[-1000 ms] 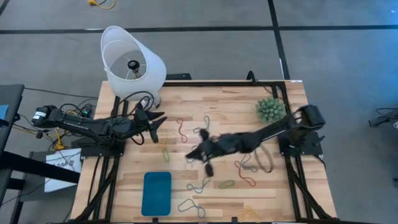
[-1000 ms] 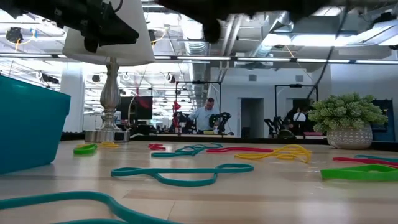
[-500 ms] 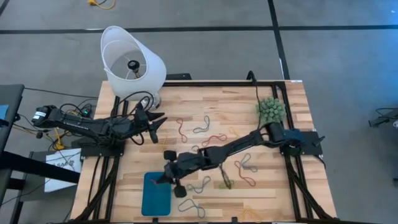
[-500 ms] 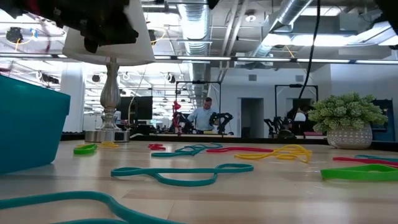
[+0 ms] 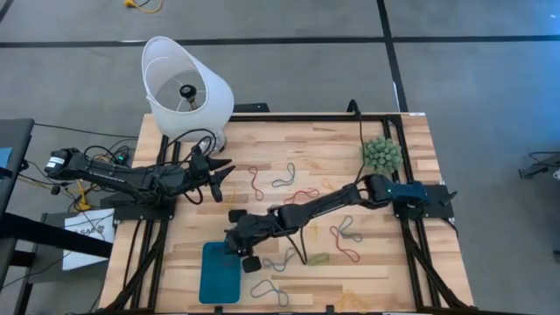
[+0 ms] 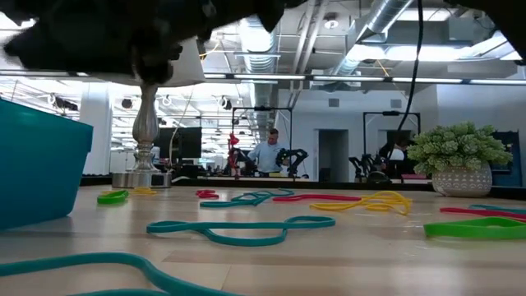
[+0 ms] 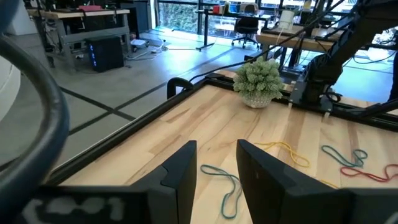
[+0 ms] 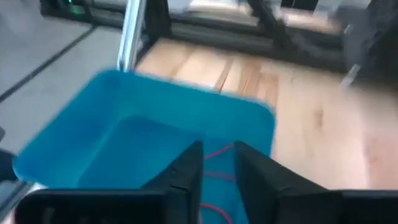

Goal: Pick and place items into bin
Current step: Put the top red rubber band into the blue bin

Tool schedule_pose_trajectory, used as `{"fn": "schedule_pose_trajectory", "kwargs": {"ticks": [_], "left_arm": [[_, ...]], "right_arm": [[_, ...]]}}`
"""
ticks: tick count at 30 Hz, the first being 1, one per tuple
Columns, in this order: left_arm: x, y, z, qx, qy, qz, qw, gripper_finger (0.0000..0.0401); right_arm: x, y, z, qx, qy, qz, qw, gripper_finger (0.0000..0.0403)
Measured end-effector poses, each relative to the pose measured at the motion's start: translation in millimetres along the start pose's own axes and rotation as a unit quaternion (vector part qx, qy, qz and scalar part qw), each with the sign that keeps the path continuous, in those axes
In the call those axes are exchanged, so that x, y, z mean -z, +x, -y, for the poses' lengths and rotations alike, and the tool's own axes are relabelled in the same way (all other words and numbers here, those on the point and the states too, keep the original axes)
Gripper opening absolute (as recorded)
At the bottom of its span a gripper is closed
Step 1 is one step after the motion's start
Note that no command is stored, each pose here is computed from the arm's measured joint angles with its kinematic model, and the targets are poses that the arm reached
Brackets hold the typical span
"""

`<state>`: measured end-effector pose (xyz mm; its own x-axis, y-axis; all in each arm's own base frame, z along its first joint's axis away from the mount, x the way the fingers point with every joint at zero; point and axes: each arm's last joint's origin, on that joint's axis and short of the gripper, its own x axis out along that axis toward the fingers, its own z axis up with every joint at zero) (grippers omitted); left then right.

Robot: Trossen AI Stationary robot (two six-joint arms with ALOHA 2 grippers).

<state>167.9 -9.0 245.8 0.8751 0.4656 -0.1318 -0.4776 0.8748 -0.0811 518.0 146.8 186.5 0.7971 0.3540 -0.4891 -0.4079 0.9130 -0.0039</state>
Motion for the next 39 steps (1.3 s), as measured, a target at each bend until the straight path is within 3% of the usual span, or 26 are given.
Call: {"fn": "schedule_pose_trajectory", "kwargs": {"ticks": [4,7,14,17,22,25,29,33,39], "left_arm": [[1,0,2,0.037,0.006,-0.009,0.999,0.0103],[4,0,3,0.061,0.02,-0.027,0.998,0.0103],[13,13,6,0.088,-0.106,-0.074,0.988,0.0103],[21,23,6,0.091,-0.086,-0.101,0.987,0.0103],[31,49,13,0.119,-0.008,-0.168,0.979,0.0103],[34,69,21,0.119,0.011,-0.203,0.972,0.0103],[40,93,31,0.051,-0.008,-0.281,0.958,0.0103],[57,108,38,0.008,0.061,-0.383,0.922,0.0103],[79,133,43,-0.044,0.038,-0.415,0.908,0.0103]], "right_arm": [[-21,-25,1,0.0,0.005,-0.011,1.0,0.0125],[-27,-49,2,0.0,0.032,-0.065,0.997,0.0133],[-55,-145,21,0.015,0.042,-0.165,0.985,0.0122],[-67,-193,27,0.025,0.033,-0.159,0.986,0.0119],[-74,-281,24,0.039,0.051,-0.104,0.992,0.0119],[-55,-322,13,0.057,0.078,-0.081,0.992,0.0119],[-10,-351,-8,0.082,0.132,-0.026,0.987,0.0119],[44,-355,-25,0.095,0.168,0.031,0.981,0.0119],[101,-342,-40,0.076,0.179,0.109,0.975,0.0119]]}}
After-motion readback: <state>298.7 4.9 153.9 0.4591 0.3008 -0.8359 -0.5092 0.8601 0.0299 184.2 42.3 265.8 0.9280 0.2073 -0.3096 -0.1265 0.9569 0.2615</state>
